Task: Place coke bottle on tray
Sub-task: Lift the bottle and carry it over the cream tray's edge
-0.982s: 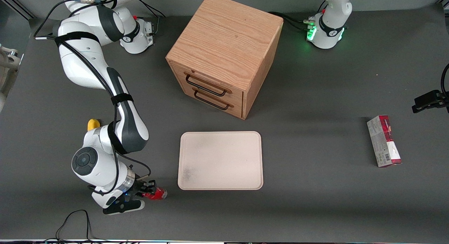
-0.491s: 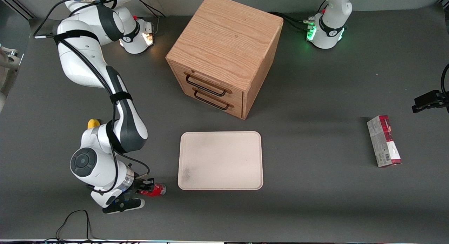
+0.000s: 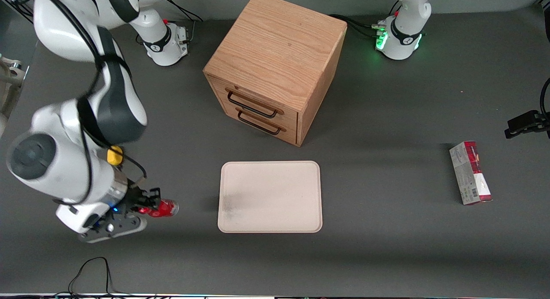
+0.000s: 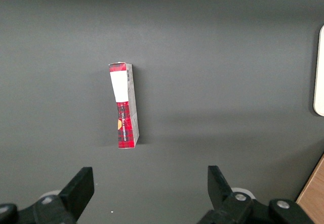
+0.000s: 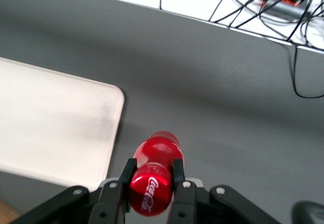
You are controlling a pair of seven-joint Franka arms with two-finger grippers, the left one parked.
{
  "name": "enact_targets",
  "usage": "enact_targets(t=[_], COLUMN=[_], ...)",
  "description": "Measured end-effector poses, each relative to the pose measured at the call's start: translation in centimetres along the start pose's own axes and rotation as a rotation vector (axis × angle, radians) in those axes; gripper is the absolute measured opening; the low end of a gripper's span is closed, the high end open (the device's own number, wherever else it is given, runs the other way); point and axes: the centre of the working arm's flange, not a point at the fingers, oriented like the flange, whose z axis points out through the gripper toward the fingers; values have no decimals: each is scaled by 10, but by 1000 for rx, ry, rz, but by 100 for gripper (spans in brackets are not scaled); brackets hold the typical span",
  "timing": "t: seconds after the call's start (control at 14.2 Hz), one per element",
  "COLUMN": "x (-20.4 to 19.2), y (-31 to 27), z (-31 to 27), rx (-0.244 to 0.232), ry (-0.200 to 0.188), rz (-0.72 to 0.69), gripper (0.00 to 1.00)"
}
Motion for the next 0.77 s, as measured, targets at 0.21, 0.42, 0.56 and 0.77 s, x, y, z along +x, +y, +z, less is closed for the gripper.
enact_targets(t=[0.21, 0.42, 0.56, 0.77], x=[-15, -12, -3, 9], y=[-41, -92, -115, -134], z=[-58, -51, -12, 73], rx=[57, 124, 142, 111], ry=[50, 90, 97, 77], rz=[-64, -95, -111, -130], gripper=[33, 33, 33, 33])
